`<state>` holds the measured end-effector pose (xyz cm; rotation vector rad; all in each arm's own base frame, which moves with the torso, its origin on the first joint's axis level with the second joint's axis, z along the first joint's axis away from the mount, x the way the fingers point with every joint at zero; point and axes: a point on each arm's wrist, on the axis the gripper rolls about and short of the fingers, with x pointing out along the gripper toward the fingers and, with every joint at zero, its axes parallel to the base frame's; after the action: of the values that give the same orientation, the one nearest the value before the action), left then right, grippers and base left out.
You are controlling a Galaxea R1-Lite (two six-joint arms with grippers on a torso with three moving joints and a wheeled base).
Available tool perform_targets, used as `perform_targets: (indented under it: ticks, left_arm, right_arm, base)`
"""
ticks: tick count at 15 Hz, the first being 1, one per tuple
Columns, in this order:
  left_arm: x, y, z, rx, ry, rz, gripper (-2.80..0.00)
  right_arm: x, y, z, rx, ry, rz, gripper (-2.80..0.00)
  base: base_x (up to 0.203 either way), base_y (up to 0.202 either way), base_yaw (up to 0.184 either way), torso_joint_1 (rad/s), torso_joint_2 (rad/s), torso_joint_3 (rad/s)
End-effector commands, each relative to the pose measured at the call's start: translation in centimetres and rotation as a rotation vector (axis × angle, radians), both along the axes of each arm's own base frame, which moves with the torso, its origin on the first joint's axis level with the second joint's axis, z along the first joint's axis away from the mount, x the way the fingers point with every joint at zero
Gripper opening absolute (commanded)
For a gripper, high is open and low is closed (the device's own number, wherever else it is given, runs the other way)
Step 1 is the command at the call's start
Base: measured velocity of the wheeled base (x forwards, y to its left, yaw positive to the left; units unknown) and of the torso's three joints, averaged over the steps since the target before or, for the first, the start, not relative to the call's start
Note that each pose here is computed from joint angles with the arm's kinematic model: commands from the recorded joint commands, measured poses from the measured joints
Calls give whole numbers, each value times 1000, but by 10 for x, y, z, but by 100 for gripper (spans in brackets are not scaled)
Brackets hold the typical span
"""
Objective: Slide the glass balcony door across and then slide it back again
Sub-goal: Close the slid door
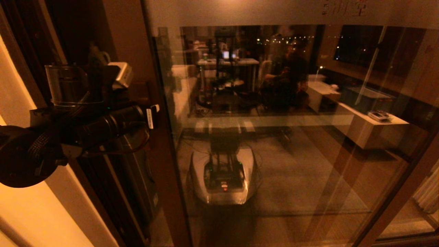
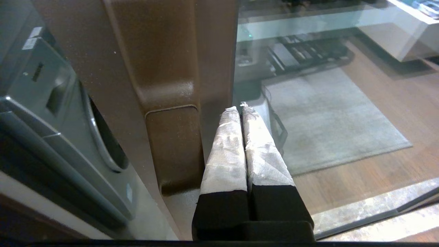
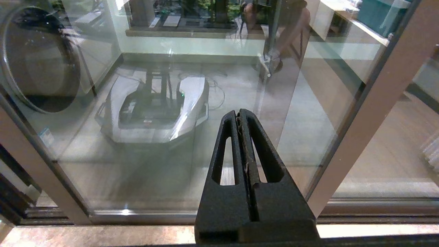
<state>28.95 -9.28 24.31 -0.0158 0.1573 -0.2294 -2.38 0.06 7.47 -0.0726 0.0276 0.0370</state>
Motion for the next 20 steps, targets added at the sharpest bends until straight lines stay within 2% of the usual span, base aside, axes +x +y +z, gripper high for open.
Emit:
perform_targets:
  ticks: [1, 5, 20]
  left_arm:
    - [-1, 8, 2, -3, -10, 24, -280]
    - [-3, 28, 1, 42, -12, 64, -280]
    - [-12, 59, 3, 36, -18, 127, -280]
  right_arm:
    - [0, 0, 0, -1, 2, 1, -280]
    - [0, 0, 0, -1, 2, 1, -280]
    - [0, 0, 0, -1, 2, 1, -280]
  base:
    - [0, 0, 0, 0, 0, 0]
    - [0, 0, 0, 0, 0, 0]
    - [0, 0, 0, 0, 0, 0]
